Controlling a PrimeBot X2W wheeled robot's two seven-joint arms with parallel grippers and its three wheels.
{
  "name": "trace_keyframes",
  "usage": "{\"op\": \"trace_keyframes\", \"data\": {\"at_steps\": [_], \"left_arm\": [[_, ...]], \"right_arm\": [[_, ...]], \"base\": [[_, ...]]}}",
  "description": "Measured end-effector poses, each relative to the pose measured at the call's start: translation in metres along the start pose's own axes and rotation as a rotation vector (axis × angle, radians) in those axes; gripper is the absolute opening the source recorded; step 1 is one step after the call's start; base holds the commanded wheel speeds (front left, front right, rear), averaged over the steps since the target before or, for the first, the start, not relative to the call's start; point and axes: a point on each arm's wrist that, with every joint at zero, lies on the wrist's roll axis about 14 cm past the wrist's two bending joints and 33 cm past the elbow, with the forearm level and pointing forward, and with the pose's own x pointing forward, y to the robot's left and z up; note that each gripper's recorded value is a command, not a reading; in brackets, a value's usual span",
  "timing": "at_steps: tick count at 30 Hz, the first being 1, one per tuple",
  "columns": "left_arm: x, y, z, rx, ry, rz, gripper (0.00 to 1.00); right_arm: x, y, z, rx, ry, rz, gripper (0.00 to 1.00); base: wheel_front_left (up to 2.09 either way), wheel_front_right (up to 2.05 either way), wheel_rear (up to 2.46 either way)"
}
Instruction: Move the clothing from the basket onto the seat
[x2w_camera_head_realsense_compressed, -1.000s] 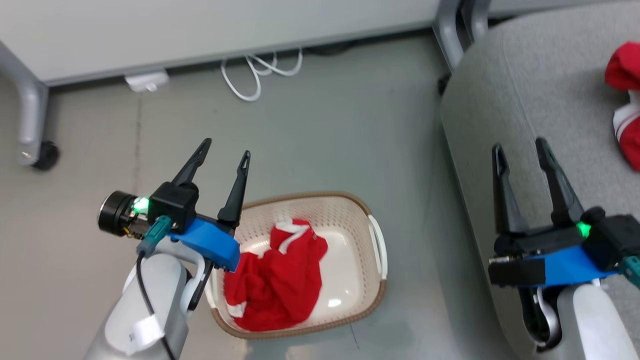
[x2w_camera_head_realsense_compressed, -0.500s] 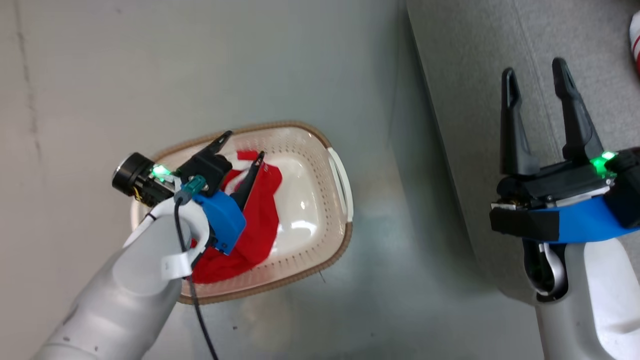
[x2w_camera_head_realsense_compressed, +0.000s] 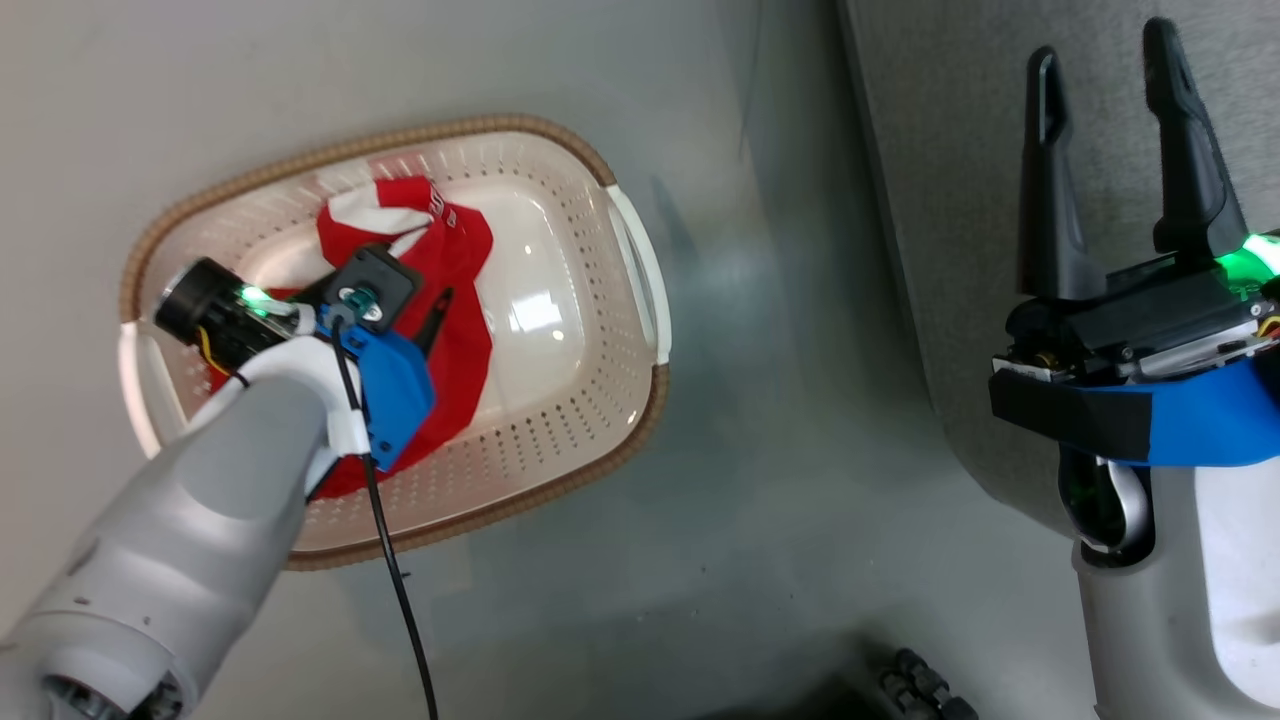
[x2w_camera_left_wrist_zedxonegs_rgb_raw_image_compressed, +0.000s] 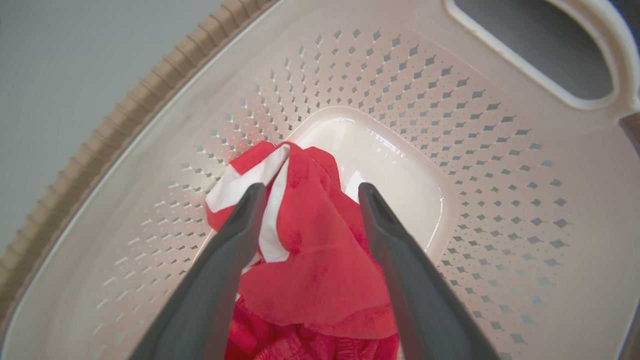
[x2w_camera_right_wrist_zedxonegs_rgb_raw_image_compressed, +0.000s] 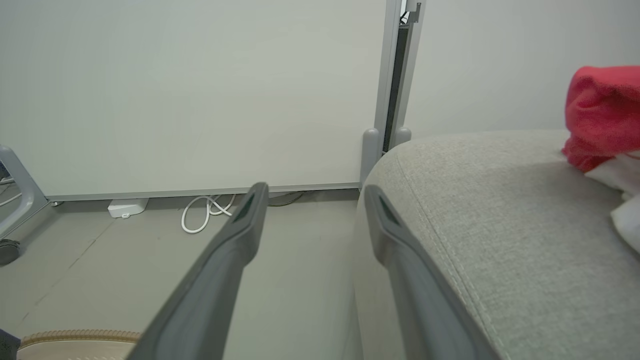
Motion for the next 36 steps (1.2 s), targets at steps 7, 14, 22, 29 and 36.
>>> {"op": "trace_keyframes", "data": {"at_steps": [7, 14, 22, 29, 36], "left_arm": [[0.028, 0.014, -0.034, -0.003, 0.080, 0.000, 1.00], [0.050, 0.012, -0.061, -0.019, 0.152, -0.022, 1.00], [0.058, 0.003, -0.079, -0.008, 0.222, -0.051, 0.84], [0.055, 0.005, -0.080, 0.018, 0.230, -0.051, 0.00], [0.048, 0.006, -0.063, 0.024, 0.183, -0.039, 0.00]], "right_arm": [[0.003, -0.002, -0.029, -0.010, 0.043, 0.002, 1.00], [-0.001, -0.008, -0.054, -0.016, 0.089, -0.009, 1.00], [-0.003, -0.014, -0.062, -0.025, 0.107, -0.022, 1.00], [0.000, -0.011, -0.057, -0.022, 0.091, -0.016, 1.00], [0.003, -0.009, -0.046, -0.018, 0.065, -0.011, 1.00]], "base": [[0.00, 0.00, 0.00], [0.00, 0.00, 0.00], [0.00, 0.00, 0.00], [0.00, 0.00, 0.00], [0.00, 0.00, 0.00]]}}
